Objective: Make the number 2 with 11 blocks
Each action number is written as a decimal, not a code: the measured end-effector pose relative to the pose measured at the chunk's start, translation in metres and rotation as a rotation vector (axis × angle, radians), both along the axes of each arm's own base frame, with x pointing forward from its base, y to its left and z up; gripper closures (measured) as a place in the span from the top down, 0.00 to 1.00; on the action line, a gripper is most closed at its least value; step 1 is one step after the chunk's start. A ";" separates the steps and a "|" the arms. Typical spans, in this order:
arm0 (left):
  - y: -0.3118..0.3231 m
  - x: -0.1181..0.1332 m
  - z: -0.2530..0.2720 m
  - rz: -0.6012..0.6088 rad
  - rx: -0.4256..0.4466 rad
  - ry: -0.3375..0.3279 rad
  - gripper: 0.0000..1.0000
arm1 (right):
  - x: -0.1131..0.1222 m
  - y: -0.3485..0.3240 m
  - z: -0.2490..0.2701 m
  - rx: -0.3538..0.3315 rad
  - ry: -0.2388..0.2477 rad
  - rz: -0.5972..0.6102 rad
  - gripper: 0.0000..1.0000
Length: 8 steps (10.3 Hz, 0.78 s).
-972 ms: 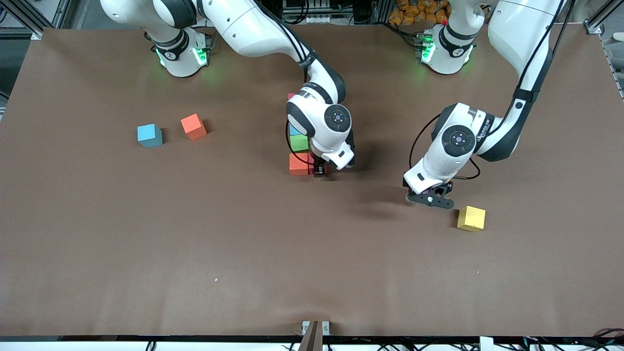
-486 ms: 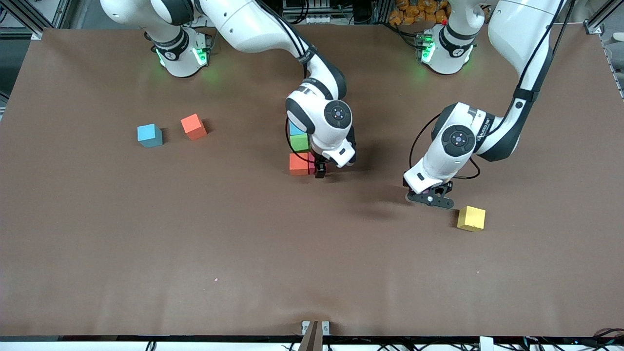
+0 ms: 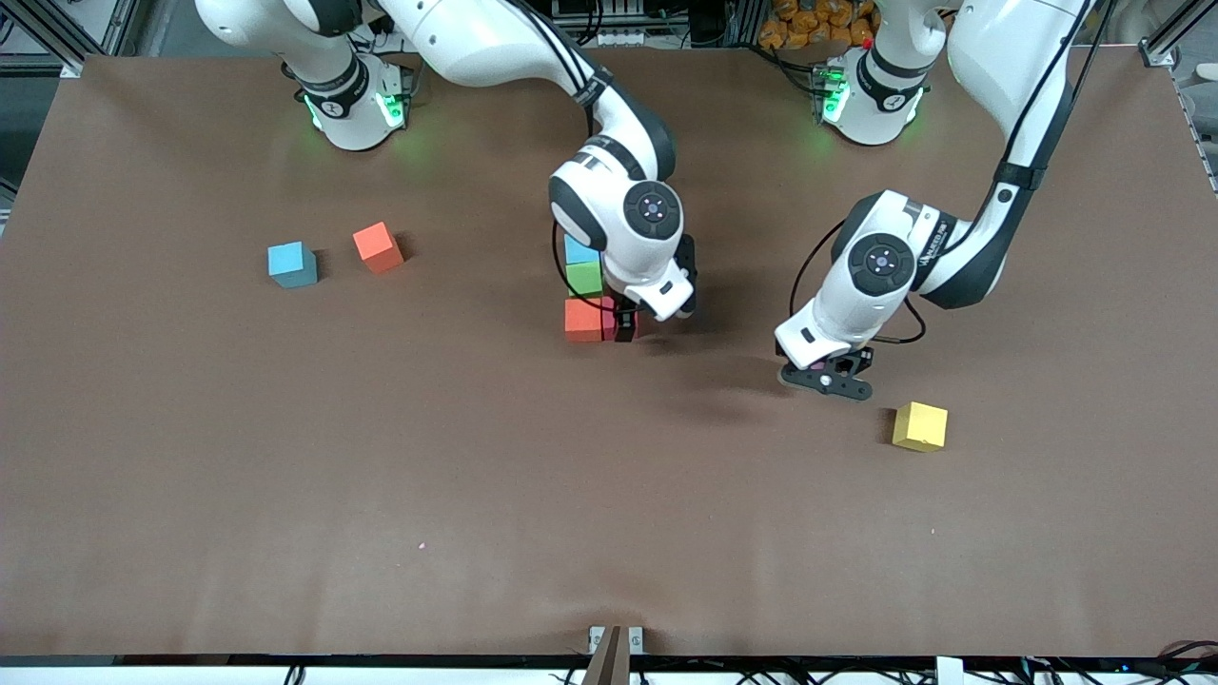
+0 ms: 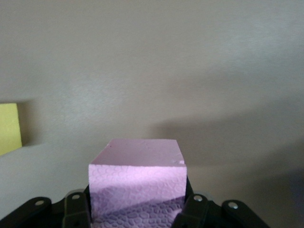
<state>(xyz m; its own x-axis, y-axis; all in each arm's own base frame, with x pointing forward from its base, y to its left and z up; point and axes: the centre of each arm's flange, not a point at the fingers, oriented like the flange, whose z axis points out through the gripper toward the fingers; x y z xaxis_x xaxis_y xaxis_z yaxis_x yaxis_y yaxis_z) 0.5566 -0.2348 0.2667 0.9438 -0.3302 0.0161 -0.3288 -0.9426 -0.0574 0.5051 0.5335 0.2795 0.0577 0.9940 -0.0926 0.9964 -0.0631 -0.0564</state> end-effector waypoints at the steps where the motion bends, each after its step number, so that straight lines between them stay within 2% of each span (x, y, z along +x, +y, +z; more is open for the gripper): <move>1: -0.002 0.000 0.001 -0.043 0.000 0.000 0.64 | 0.029 -0.027 0.015 0.015 -0.013 -0.053 1.00; 3: -0.004 0.003 0.006 -0.167 0.000 -0.005 0.63 | 0.085 -0.091 0.041 0.034 -0.046 -0.167 1.00; 5: -0.022 0.004 0.016 -0.300 -0.012 -0.021 0.63 | 0.133 -0.163 0.083 0.025 -0.130 -0.295 1.00; 6: -0.037 0.001 0.020 -0.382 -0.019 -0.026 0.63 | 0.150 -0.200 0.110 0.018 -0.174 -0.380 1.00; 8: -0.066 -0.002 0.021 -0.554 -0.028 -0.032 0.62 | 0.169 -0.260 0.147 -0.006 -0.218 -0.520 1.00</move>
